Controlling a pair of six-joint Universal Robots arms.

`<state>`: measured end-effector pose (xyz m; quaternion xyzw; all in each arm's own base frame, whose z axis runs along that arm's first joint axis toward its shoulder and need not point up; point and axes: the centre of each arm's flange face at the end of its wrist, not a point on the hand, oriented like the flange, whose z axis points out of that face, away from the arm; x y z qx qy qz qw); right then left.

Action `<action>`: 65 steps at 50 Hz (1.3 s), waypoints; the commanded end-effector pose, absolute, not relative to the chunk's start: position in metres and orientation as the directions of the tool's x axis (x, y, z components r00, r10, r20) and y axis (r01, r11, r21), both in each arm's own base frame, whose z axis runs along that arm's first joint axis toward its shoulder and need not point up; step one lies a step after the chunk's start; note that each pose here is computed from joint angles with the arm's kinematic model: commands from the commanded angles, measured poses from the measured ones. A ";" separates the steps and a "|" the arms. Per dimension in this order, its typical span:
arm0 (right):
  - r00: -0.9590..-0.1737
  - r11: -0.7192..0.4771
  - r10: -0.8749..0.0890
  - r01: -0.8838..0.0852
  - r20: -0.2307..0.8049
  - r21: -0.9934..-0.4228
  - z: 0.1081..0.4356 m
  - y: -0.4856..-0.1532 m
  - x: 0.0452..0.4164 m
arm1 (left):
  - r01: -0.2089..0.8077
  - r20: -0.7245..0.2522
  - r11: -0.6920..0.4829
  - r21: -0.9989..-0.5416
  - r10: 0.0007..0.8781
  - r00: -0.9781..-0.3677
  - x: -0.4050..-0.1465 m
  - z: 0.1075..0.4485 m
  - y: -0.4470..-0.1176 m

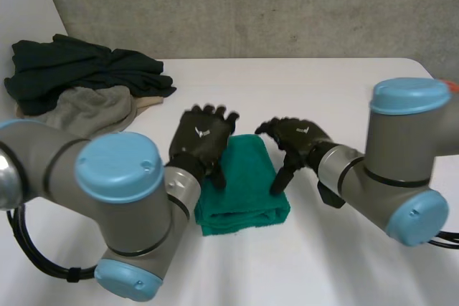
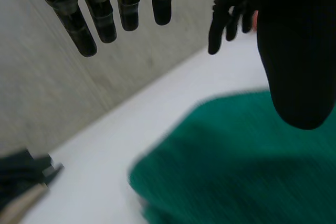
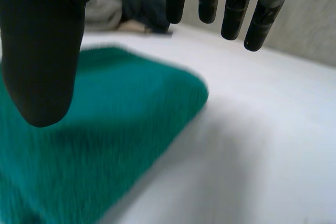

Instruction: Fold the laundry.

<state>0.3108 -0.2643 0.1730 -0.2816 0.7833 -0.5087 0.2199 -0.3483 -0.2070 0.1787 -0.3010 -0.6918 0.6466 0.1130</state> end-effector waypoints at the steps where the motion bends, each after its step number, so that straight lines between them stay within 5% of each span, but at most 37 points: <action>1: -0.714 0.335 -0.700 -0.339 0.009 -0.879 0.138 -0.272 0.320 | 0.448 -0.279 0.158 -0.880 0.591 -0.757 -0.339 0.134 -0.203; 7: -0.686 0.258 -0.720 -0.405 0.106 -0.877 0.137 -0.270 0.329 | 0.506 -0.315 0.208 -0.837 0.574 -0.756 -0.327 0.125 -0.212; 11: -0.671 0.179 -0.725 -0.399 0.154 -0.899 0.162 -0.260 0.335 | 0.481 -0.309 0.194 -0.855 0.553 -0.773 -0.325 0.137 -0.221; 15: -0.689 0.101 -0.701 -0.351 0.184 -0.931 0.190 -0.253 0.330 | 0.398 -0.281 0.096 -0.912 0.560 -0.779 -0.330 0.184 -0.223; 24: -0.611 -0.067 -0.741 -0.343 0.277 -0.937 0.178 -0.194 0.333 | 0.218 -0.225 -0.105 -0.970 0.717 -0.659 -0.332 0.269 -0.221; 30: -0.505 -0.156 -0.779 -0.419 0.373 -0.894 0.140 -0.156 0.339 | 0.226 -0.200 -0.078 -0.971 0.784 -0.588 -0.327 0.273 -0.215; 36: -0.524 -0.158 -0.747 -0.458 0.409 -0.875 0.119 -0.164 0.341 | 0.230 -0.180 -0.064 -0.971 0.827 -0.532 -0.329 0.272 -0.207; 65: -0.564 -0.208 -0.714 -0.396 0.416 -0.894 0.101 -0.226 0.377 | 0.225 -0.174 -0.059 -0.973 0.825 -0.538 -0.329 0.271 -0.208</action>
